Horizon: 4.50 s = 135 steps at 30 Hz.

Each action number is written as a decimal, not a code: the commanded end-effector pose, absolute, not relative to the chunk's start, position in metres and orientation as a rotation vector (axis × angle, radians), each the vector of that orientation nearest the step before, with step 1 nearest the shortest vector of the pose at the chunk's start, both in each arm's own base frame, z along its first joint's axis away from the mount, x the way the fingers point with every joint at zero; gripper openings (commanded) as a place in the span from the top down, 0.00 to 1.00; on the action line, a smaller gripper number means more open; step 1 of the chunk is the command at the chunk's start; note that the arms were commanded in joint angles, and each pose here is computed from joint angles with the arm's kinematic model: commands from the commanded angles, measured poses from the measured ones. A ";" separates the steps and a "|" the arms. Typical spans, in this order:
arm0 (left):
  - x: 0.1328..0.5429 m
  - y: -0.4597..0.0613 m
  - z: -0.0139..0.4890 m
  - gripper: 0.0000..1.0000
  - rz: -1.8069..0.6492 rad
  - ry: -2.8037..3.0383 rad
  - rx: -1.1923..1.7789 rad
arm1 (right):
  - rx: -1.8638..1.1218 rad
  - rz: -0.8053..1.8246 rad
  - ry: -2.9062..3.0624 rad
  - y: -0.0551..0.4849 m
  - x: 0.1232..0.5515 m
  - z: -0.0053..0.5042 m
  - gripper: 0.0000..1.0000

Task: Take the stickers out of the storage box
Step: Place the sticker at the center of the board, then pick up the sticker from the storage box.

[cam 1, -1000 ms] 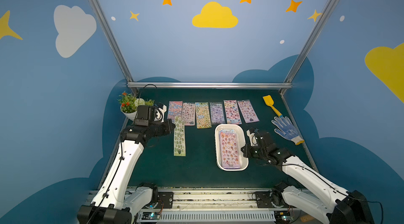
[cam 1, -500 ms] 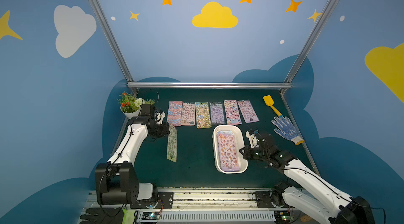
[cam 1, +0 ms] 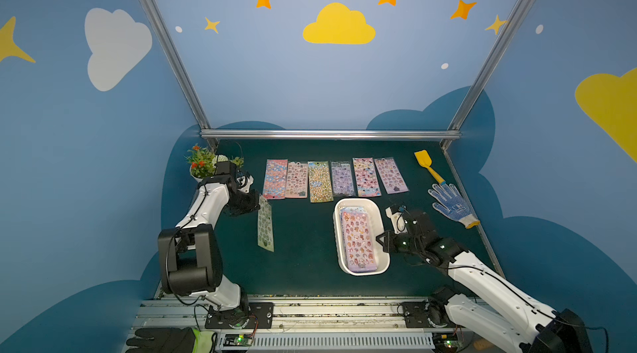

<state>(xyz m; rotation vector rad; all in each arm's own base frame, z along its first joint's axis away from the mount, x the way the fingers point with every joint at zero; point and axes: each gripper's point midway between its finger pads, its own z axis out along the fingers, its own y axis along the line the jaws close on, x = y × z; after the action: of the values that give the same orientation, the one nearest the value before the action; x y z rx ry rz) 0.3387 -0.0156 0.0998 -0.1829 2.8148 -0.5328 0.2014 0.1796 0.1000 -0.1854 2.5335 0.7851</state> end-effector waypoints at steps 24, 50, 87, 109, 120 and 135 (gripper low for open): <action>0.358 0.017 0.044 0.94 -0.411 2.975 -0.220 | -0.216 0.802 2.522 0.190 0.209 0.096 1.00; 0.372 -0.009 0.188 0.43 -0.589 2.404 -0.309 | -0.211 0.773 2.545 0.193 0.209 0.101 1.00; 0.248 -0.290 0.266 0.38 -0.786 2.109 0.347 | -0.134 0.324 2.633 0.148 0.228 0.111 1.00; 0.276 -0.361 0.192 0.44 -0.688 2.447 0.251 | -0.078 0.292 2.605 0.131 0.217 0.098 1.00; 0.277 -0.370 0.141 0.54 -0.599 2.538 0.180 | -0.070 0.300 2.606 0.134 0.220 0.095 1.00; 0.280 -0.397 0.094 0.82 -0.499 2.613 0.238 | -0.061 0.333 2.616 0.140 0.224 0.090 1.00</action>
<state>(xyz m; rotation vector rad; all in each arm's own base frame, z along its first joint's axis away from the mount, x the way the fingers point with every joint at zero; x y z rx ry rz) 0.2791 -0.3933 0.0977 0.2357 2.6024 -0.5170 0.2168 0.1344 0.0842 -0.0859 2.6490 0.2918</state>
